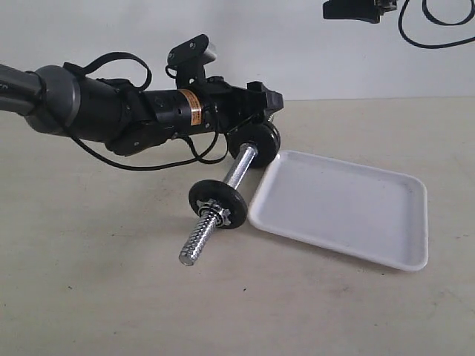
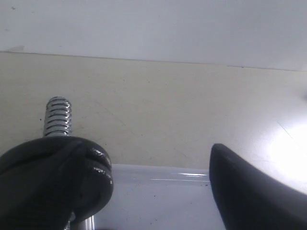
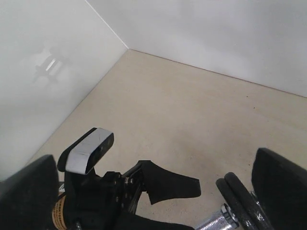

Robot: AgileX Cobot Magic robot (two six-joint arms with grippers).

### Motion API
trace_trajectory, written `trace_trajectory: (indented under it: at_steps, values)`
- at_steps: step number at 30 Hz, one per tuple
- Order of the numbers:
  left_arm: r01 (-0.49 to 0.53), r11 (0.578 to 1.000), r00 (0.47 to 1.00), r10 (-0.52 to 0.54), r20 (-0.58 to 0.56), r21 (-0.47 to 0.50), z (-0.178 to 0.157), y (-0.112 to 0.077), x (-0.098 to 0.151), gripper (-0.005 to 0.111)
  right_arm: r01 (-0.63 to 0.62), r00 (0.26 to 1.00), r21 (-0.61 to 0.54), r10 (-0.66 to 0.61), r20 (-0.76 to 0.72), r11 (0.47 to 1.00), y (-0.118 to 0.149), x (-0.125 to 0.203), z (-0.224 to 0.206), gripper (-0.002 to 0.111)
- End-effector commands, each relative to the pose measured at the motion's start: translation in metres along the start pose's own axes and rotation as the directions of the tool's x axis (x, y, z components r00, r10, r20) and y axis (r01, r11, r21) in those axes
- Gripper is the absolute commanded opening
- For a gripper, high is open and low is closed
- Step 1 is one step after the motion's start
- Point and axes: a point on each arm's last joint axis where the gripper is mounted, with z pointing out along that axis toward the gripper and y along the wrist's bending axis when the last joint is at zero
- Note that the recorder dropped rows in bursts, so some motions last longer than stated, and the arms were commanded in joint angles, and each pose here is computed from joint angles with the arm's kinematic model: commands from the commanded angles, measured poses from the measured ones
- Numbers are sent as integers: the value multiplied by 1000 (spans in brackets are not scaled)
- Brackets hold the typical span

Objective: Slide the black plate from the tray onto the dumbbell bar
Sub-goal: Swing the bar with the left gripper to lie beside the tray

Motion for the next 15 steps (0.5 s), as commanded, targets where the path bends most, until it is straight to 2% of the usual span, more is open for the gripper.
trace_trajectory:
  at_steps: [1, 11, 15]
  values:
    - [-2, 1000, 1000, 2, 3, 10, 0, -2, -1, 68, 16, 1000, -7, -16, 9, 1000, 5, -4, -3, 103]
    - [-2, 1000, 1000, 2, 3, 10, 0, -2, -1, 68, 16, 1000, -4, -16, 6, 1000, 5, -3, -3, 103]
    - [-15, 998, 999, 14, 30, 56, -1, -5, -4, 68, 24, 1000, 8, -24, -12, 1000, 4, -2, -3, 103]
